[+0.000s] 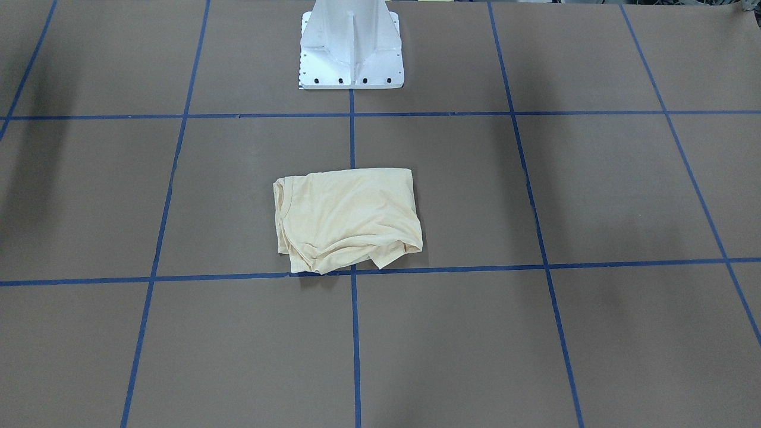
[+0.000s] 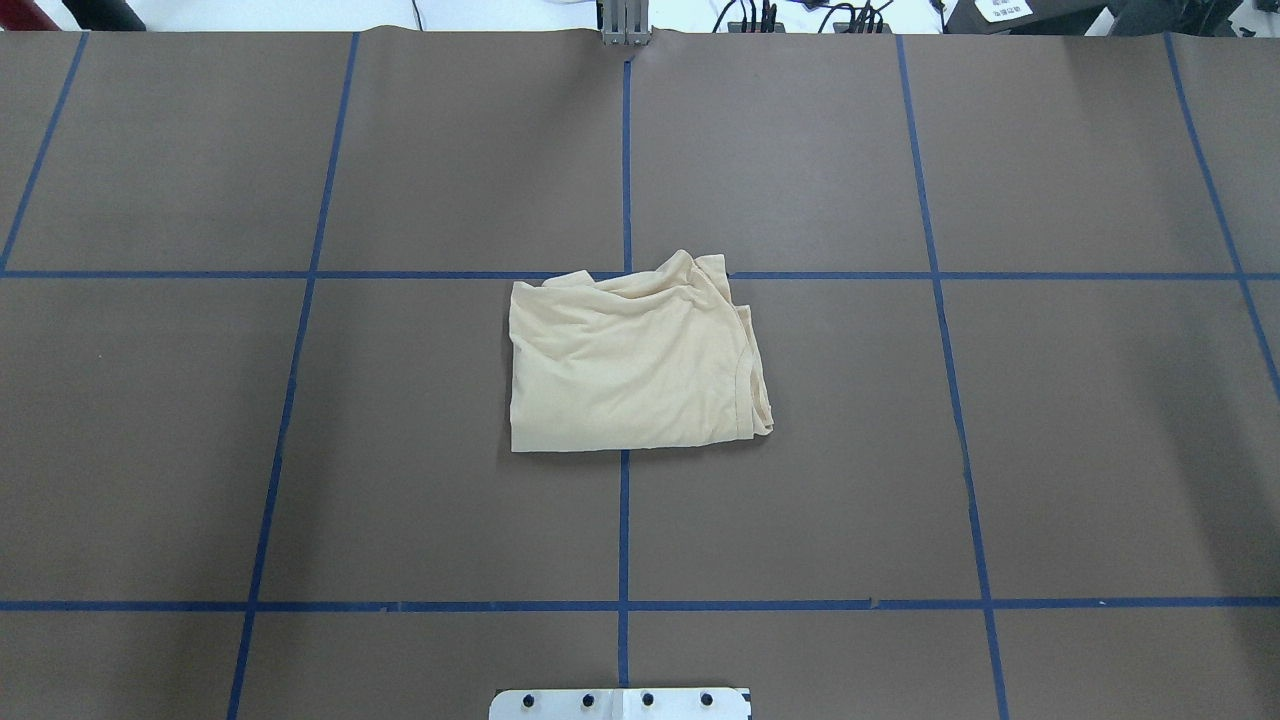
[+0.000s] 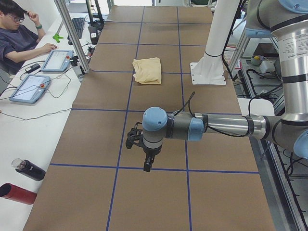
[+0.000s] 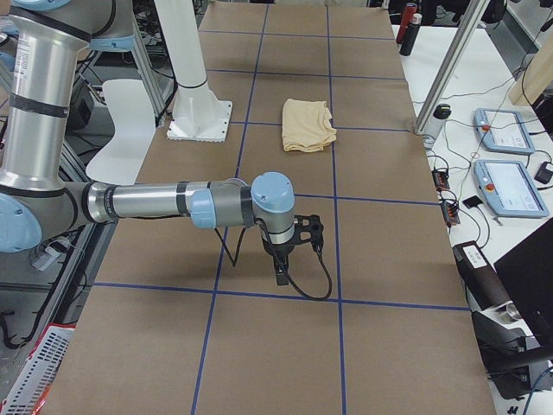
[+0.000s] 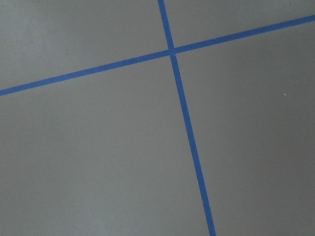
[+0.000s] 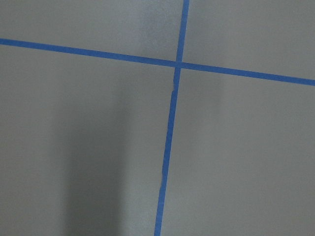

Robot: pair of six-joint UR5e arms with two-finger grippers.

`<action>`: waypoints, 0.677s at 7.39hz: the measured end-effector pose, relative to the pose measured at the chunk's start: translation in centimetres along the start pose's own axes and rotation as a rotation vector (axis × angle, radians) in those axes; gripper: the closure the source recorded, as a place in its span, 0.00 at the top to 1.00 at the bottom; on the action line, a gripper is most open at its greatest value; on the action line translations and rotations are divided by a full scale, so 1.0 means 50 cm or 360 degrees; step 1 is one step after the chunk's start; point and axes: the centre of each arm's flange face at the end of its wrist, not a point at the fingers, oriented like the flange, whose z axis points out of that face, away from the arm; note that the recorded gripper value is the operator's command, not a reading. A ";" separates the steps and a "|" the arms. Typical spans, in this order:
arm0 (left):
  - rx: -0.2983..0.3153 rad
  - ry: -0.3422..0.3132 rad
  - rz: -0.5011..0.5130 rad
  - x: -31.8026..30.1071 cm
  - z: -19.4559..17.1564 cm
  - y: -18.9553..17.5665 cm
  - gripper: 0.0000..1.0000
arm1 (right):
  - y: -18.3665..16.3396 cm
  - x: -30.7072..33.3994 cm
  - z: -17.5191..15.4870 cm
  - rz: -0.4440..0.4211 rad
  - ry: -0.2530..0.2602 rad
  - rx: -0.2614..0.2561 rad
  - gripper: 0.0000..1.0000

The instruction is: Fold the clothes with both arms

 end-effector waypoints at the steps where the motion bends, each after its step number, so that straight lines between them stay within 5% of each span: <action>1: 0.0000 0.0000 0.0000 0.000 0.000 0.000 1.00 | 0.001 0.001 0.001 -0.0001 0.0000 0.0000 1.00; 5: 0.0002 0.0001 0.0001 0.001 -0.001 0.000 1.00 | 0.005 0.000 0.000 -0.0016 0.0002 0.0014 1.00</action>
